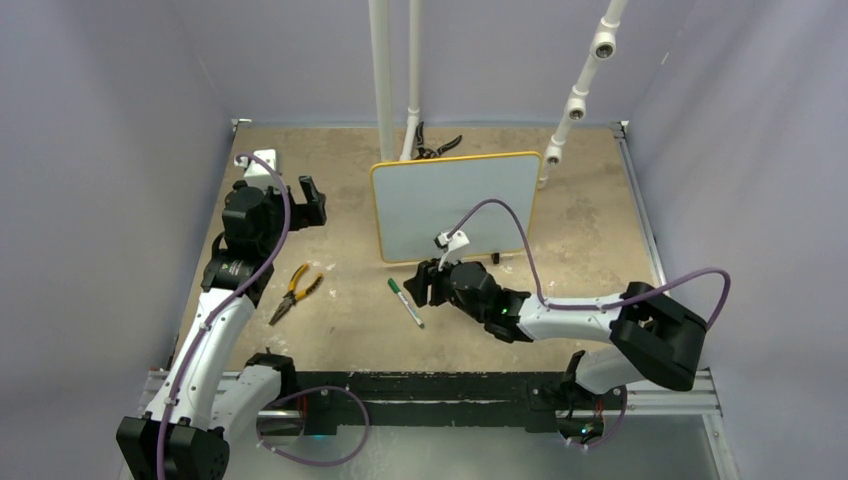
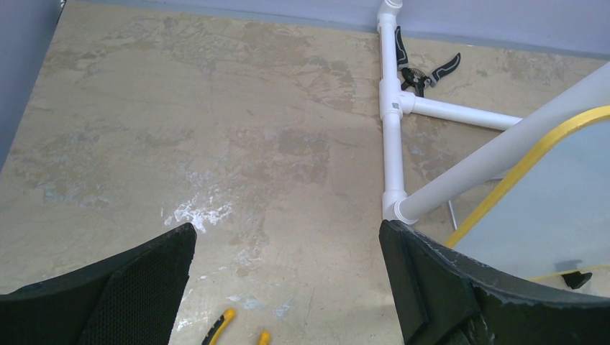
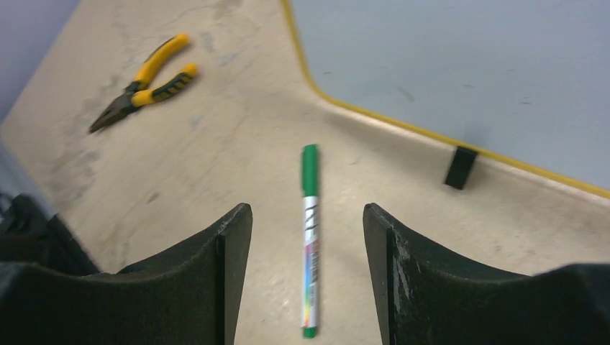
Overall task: Write a sentence on the whiteboard
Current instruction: Adjust the whiteboard stand at the center of the board, then pick up the whiteboard marker from the center of the board.
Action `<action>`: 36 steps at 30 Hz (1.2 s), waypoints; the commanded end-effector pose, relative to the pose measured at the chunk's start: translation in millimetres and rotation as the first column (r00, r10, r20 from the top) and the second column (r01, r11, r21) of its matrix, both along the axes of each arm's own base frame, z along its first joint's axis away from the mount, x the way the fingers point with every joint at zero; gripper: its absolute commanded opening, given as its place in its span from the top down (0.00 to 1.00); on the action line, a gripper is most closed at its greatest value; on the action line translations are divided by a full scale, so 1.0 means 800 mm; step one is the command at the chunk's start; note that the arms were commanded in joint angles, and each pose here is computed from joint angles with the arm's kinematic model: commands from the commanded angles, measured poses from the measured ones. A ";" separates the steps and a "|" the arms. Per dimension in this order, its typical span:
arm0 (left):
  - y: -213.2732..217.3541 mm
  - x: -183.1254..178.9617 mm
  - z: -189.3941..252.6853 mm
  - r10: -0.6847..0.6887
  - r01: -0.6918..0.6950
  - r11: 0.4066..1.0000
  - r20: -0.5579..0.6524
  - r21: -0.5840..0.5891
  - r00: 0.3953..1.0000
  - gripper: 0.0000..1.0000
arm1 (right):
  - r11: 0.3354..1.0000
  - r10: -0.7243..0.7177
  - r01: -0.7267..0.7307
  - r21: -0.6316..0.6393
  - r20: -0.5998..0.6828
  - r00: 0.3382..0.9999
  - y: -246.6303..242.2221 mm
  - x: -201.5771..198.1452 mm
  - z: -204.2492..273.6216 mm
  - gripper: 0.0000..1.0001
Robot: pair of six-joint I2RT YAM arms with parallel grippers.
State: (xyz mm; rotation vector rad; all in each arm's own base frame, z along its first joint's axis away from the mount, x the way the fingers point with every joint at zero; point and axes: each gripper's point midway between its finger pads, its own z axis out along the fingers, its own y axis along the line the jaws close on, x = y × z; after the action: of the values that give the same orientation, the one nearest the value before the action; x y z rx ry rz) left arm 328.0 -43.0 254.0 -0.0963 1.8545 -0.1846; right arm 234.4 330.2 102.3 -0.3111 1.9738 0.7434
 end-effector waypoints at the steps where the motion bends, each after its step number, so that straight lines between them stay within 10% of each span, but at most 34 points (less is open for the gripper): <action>1: -0.005 0.002 0.000 -0.026 0.026 1.000 0.010 -0.013 1.000 0.01 | 0.994 0.104 -0.105 -0.017 -0.030 0.994 0.012 -0.038 0.002 0.39; 36: -0.060 -0.025 -0.057 -0.245 0.228 0.962 -0.106 -0.152 0.964 0.02 | 0.935 -0.152 0.079 -0.345 -0.192 0.970 0.031 -0.052 -0.118 0.76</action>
State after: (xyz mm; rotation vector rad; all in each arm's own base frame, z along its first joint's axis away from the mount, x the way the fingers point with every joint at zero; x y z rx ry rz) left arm 306.9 -82.1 196.5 -0.0059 2.0187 -0.4221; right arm 195.4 368.5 24.1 -0.3714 2.2404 0.4883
